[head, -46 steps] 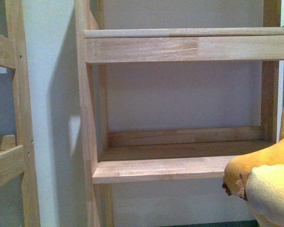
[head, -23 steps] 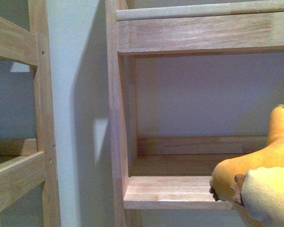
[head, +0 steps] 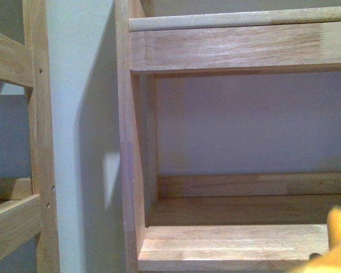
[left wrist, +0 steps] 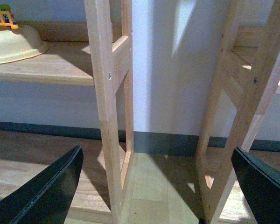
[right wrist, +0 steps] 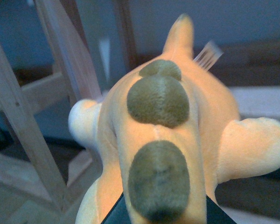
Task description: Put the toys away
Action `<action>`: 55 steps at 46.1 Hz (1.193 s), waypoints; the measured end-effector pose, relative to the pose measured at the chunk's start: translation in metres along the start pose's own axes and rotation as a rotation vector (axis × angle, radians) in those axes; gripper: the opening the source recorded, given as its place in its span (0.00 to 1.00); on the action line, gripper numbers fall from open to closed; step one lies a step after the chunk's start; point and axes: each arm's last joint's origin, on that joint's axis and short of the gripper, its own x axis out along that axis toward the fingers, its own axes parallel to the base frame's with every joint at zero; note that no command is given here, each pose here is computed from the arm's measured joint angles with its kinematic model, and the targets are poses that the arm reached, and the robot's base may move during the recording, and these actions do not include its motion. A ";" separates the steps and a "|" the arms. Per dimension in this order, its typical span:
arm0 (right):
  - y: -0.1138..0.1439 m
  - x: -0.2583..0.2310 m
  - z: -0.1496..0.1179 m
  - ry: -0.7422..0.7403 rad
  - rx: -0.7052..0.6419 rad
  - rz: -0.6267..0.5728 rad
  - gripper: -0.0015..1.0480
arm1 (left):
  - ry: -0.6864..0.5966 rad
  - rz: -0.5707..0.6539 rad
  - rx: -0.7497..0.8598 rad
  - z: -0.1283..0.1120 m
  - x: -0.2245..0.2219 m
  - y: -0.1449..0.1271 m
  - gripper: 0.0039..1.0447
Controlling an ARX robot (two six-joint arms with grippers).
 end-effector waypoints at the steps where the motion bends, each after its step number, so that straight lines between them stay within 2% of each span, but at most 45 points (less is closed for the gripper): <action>1: 0.001 0.001 0.009 -0.016 -0.009 0.003 0.07 | 0.000 0.000 0.000 0.000 0.000 0.000 0.94; 5: 0.007 0.003 0.044 -0.085 -0.050 0.015 0.07 | 0.000 0.000 0.000 0.000 0.000 0.000 0.94; 8: 0.014 0.003 0.087 -0.179 -0.102 0.041 0.07 | 0.000 0.000 0.000 0.000 0.000 0.000 0.94; 13: 0.025 0.006 0.146 -0.268 -0.163 0.064 0.07 | 0.000 0.000 0.000 0.000 0.000 0.000 0.94; 21: 0.034 0.014 0.197 -0.321 -0.206 0.045 0.07 | 0.000 0.000 0.000 0.000 0.000 0.000 0.94; 32: 0.043 0.028 0.252 -0.410 -0.208 0.004 0.07 | 0.000 0.000 0.000 0.000 0.000 0.000 0.94; 39: 0.046 0.056 0.283 -0.437 -0.191 -0.014 0.07 | 0.000 0.000 0.000 0.000 0.000 0.000 0.94; 47: 0.046 0.116 0.304 -0.394 -0.158 -0.010 0.07 | 0.000 0.000 0.000 0.000 0.000 0.000 0.94; 55: 0.054 0.179 0.307 -0.323 -0.093 0.022 0.07 | 0.000 0.000 0.000 0.000 0.000 0.000 0.94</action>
